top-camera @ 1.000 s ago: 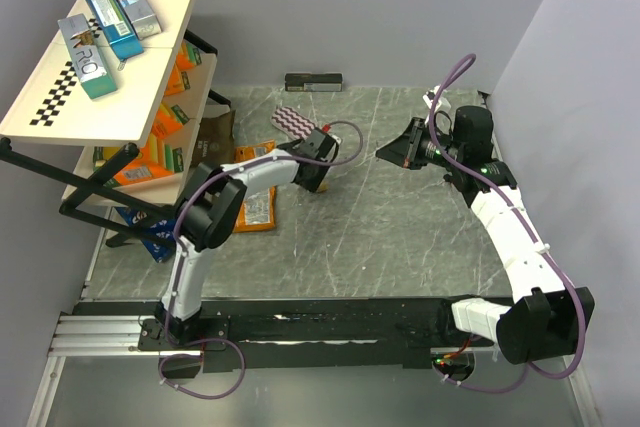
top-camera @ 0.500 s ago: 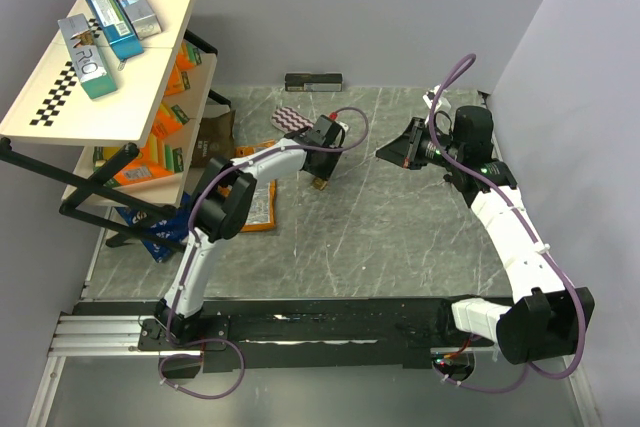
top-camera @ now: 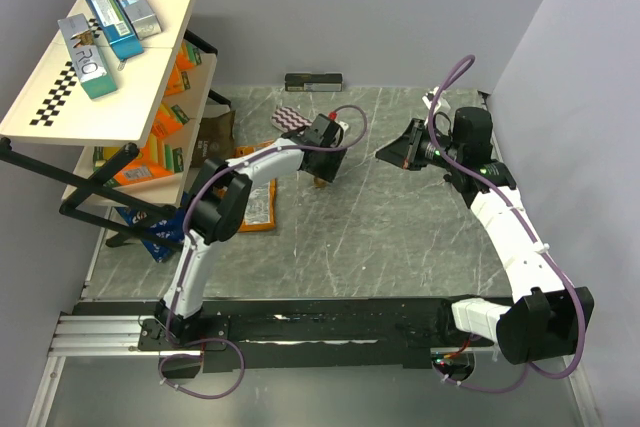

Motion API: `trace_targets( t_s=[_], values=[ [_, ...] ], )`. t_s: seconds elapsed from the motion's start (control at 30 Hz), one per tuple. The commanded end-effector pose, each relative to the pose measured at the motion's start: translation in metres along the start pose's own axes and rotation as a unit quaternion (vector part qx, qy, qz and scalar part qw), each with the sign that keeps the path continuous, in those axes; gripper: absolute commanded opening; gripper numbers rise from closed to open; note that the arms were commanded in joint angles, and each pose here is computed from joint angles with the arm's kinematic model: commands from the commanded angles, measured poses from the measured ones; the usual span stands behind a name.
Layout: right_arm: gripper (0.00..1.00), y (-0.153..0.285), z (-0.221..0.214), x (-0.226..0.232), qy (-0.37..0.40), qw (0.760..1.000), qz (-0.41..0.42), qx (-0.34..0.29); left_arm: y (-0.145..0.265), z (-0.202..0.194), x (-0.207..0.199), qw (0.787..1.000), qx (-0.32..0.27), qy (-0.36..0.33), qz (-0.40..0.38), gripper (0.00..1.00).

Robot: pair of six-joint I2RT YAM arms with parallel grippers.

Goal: Unlock with the key

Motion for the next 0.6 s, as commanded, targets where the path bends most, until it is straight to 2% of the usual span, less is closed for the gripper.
trace_targets(
  t_s=[0.0, 0.1, 0.17, 0.4, 0.57],
  values=[
    [0.0, 0.002, 0.005, 0.001, 0.017, 1.0, 0.002, -0.017, 0.024, 0.01, 0.0, 0.999, -0.01, 0.021, -0.03, 0.57],
    [0.0, 0.003, 0.006, 0.002, 0.019, 1.0, 0.001, -0.019, 0.021, -0.003, 0.008, 0.999, 0.019, 0.036, -0.033, 0.57],
    [0.0, 0.004, 0.006, 0.002, 0.02, 1.0, -0.001, -0.02, 0.026, -0.002, 0.008, 0.998, 0.013, 0.033, -0.058, 0.6],
    [0.0, 0.002, 0.004, 0.001, 0.015, 1.0, 0.003, -0.017, 0.043, -0.003, 0.006, 0.994, -0.012, -0.002, -0.108, 0.86],
    [0.0, 0.003, 0.004, 0.003, 0.016, 1.0, 0.003, -0.016, 0.036, -0.008, 0.014, 0.997, -0.005, -0.013, -0.079, 0.88]
  ],
)
Point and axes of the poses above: each gripper's point midway between its finger pads, its own y axis back along the fingers, its own x axis along the line the jaws close on, z = x × y, the point moved 8 cm from there along y, back along the fingers, and after that the axes turned 15 degrees about y, right-handed, at the moved point
